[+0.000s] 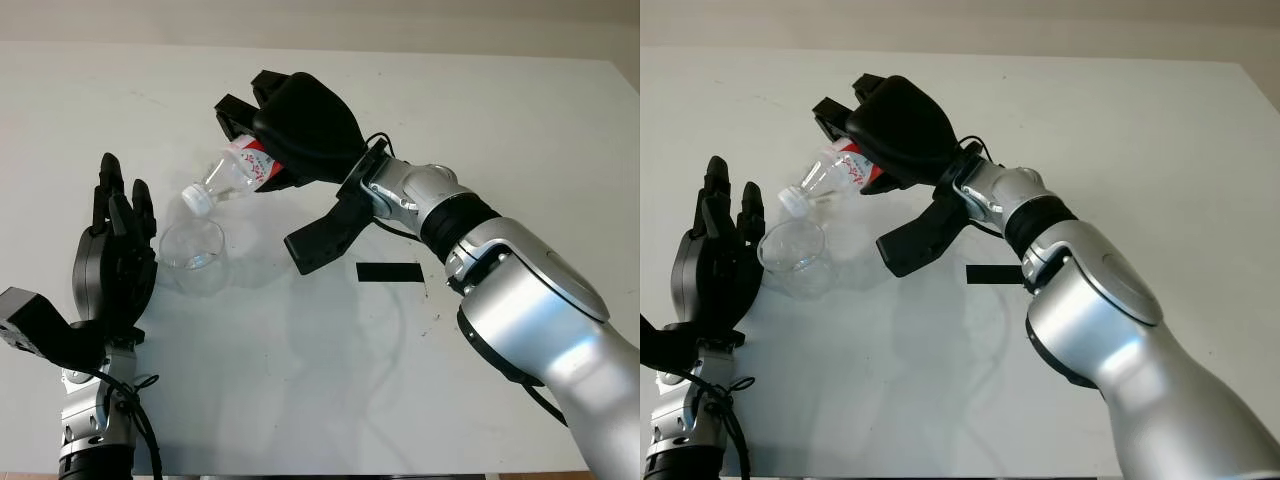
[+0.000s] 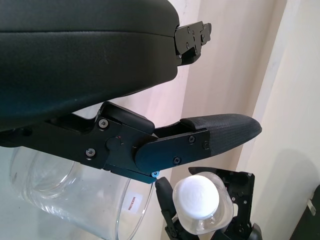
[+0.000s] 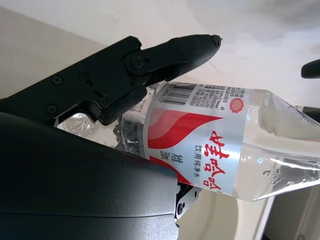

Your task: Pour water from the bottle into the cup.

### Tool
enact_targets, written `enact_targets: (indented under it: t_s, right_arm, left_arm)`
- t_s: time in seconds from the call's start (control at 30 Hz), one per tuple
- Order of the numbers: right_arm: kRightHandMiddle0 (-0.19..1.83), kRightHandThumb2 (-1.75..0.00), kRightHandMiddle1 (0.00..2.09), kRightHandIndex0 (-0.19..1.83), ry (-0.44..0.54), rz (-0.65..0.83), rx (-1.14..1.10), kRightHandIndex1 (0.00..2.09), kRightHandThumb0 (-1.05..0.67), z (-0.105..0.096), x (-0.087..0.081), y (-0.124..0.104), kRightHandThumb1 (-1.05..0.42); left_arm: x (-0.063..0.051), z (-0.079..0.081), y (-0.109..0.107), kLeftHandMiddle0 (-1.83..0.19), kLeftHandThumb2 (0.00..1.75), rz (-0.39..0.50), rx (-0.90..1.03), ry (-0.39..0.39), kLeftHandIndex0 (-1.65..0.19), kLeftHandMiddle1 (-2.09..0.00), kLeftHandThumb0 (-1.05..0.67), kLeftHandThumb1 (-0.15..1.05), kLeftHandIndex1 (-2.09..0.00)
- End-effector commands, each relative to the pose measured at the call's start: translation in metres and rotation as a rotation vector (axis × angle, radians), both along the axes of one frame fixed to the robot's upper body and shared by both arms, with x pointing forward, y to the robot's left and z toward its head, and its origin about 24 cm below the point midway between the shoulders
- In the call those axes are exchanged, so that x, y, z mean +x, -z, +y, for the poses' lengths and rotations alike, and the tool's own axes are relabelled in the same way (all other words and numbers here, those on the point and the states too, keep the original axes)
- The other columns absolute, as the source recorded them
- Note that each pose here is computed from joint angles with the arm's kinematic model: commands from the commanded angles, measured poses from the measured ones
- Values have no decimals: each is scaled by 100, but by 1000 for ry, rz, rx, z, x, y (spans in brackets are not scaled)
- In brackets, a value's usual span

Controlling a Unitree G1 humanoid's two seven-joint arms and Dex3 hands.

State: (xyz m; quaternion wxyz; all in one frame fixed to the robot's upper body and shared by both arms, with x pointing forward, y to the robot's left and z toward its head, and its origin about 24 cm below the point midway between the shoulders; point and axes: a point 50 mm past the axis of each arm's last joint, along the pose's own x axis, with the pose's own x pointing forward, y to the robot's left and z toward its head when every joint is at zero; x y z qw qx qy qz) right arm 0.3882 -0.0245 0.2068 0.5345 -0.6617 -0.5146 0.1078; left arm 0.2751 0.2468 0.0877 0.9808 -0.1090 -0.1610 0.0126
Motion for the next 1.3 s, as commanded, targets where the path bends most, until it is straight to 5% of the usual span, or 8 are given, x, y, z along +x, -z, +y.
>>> enact_targets:
  t_s: [0.0,0.23,0.33,0.43,0.7,0.87,1.0,1.27]
  right_arm:
    - [59,-25,209,120,-43,-50,8,209,-42,6,-2,-14,-105]
    - [50,-7,160,118,-94,-96,1,209,-39,5,-6,-13,-104]
    - [58,-15,204,124,-99,-111,-12,209,-42,5,-6,-12,-104]
    - [49,-8,201,124,-111,-145,-29,209,-42,4,-7,-12,-103]
    - [57,-5,130,114,-119,-236,-127,209,-46,4,-7,-12,-93]
    - [54,-5,166,115,-119,-272,-148,209,-45,4,-7,-12,-93]
    - [57,-5,143,113,-116,-257,-132,209,-45,4,-7,-11,-90]
    - [76,-22,209,119,-48,98,174,209,-41,1,-2,-9,-105]
  left_arm:
    - [-5,-2,14,19,64,48,-19,-3,19,0,-77,105,0]
    - [-4,-3,15,19,64,40,-29,-1,19,0,-77,105,0]
    - [-5,-2,14,19,64,40,-24,-4,19,0,-77,105,0]
    - [-5,-2,14,19,64,37,-23,-5,19,0,-77,105,0]
    - [-5,0,14,19,62,38,-28,-9,19,0,-78,105,0]
    - [-6,0,13,19,63,40,-24,-8,19,0,-78,105,0]
    - [-6,0,14,19,62,40,-24,-4,19,0,-78,105,0]
    - [-5,-1,15,19,64,42,-21,5,19,0,-78,105,0]
